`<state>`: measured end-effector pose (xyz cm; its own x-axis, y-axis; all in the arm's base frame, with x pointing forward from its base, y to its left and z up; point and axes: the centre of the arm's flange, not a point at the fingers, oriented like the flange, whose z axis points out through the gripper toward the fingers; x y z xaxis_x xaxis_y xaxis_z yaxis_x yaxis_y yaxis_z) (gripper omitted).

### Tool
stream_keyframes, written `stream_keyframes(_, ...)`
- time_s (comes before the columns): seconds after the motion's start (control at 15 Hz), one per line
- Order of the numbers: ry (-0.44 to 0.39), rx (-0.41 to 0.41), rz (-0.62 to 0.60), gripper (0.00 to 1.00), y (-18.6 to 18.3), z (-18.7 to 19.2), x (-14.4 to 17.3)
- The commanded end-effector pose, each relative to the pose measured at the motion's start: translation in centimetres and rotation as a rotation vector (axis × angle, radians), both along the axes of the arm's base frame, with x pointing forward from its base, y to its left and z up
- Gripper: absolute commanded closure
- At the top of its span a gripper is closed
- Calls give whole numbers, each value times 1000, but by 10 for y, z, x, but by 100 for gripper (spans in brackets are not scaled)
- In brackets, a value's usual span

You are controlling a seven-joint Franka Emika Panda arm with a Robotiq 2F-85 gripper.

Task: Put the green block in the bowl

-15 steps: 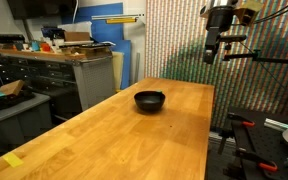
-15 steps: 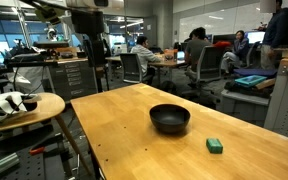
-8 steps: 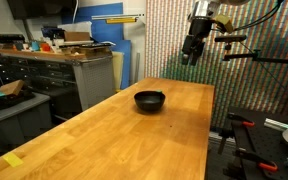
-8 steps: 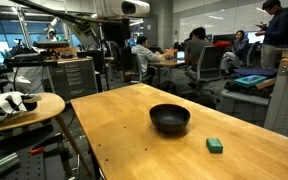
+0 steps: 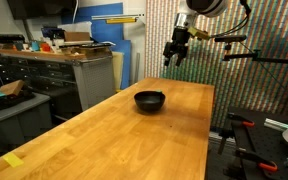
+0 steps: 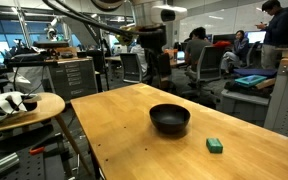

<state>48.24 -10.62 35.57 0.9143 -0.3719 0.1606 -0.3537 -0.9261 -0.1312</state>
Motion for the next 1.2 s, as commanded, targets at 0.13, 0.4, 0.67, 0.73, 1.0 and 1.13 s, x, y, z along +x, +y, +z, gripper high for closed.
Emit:
stream_keyframes(0.13, 23, -33, -85, 0, -45, -29, 63)
stream_keyframes(0.4, 50, -41, -127, 0, -74, -56, 89)
stream_keyframes(0.67, 71, -44, -166, 0, -94, -80, 109)
stream_keyframes(0.73, 76, -44, -178, 0, -98, -86, 113)
stream_keyframes(1.0, 103, -41, -227, 0, -115, -113, 123)
stream_keyframes(1.13, 118, -40, -245, 0, -123, -127, 125)
